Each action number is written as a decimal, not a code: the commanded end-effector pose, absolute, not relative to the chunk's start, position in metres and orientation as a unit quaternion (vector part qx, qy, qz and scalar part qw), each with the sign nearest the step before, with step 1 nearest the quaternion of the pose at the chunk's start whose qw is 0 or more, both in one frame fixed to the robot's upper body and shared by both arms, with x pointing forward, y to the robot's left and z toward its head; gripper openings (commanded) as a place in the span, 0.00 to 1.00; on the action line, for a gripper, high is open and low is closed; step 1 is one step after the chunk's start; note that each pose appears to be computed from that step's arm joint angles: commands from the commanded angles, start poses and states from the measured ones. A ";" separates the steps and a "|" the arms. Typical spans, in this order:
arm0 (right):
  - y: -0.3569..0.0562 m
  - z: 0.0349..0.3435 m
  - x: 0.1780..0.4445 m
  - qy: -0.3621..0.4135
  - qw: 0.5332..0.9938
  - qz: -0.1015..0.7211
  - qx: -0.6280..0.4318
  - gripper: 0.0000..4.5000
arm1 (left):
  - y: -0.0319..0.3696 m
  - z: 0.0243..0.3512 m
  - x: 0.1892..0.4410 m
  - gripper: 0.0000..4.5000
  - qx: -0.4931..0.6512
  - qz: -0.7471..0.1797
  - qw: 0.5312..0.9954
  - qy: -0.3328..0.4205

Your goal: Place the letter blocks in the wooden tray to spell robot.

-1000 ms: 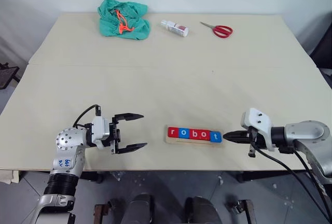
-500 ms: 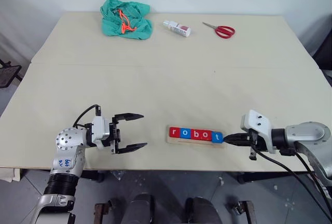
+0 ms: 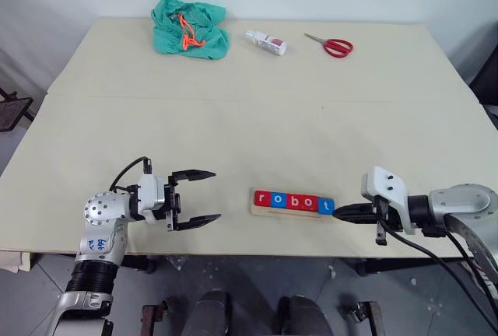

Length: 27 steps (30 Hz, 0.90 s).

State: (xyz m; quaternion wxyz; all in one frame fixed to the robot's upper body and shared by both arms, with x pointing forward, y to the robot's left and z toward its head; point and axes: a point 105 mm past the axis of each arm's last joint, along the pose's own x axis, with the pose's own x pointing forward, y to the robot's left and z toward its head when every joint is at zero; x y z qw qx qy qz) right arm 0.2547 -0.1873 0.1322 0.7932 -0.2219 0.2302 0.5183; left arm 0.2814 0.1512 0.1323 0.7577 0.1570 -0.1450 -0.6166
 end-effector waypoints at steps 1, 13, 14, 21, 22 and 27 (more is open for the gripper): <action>-0.185 0.136 0.254 0.220 0.793 0.519 -0.231 0.01 | 0.147 0.138 0.282 1.00 0.164 -0.618 0.752 -0.159; -0.184 0.124 0.270 0.216 0.798 0.509 -0.241 0.01 | 0.151 0.139 0.280 1.00 0.168 -0.615 0.754 -0.157; -0.183 0.124 0.271 0.214 0.798 0.509 -0.242 0.01 | 0.151 0.139 0.280 1.00 0.168 -0.615 0.754 -0.157; -0.180 0.133 0.268 0.206 0.800 0.512 -0.236 0.01 | 0.153 0.139 0.280 1.00 0.169 -0.613 0.756 -0.155; -0.182 0.134 0.266 0.205 0.802 0.509 -0.234 0.01 | 0.153 0.139 0.281 1.00 0.169 -0.612 0.757 -0.155; -0.189 0.140 0.264 0.198 0.816 0.495 -0.224 0.01 | 0.155 0.139 0.282 1.00 0.166 -0.607 0.763 -0.150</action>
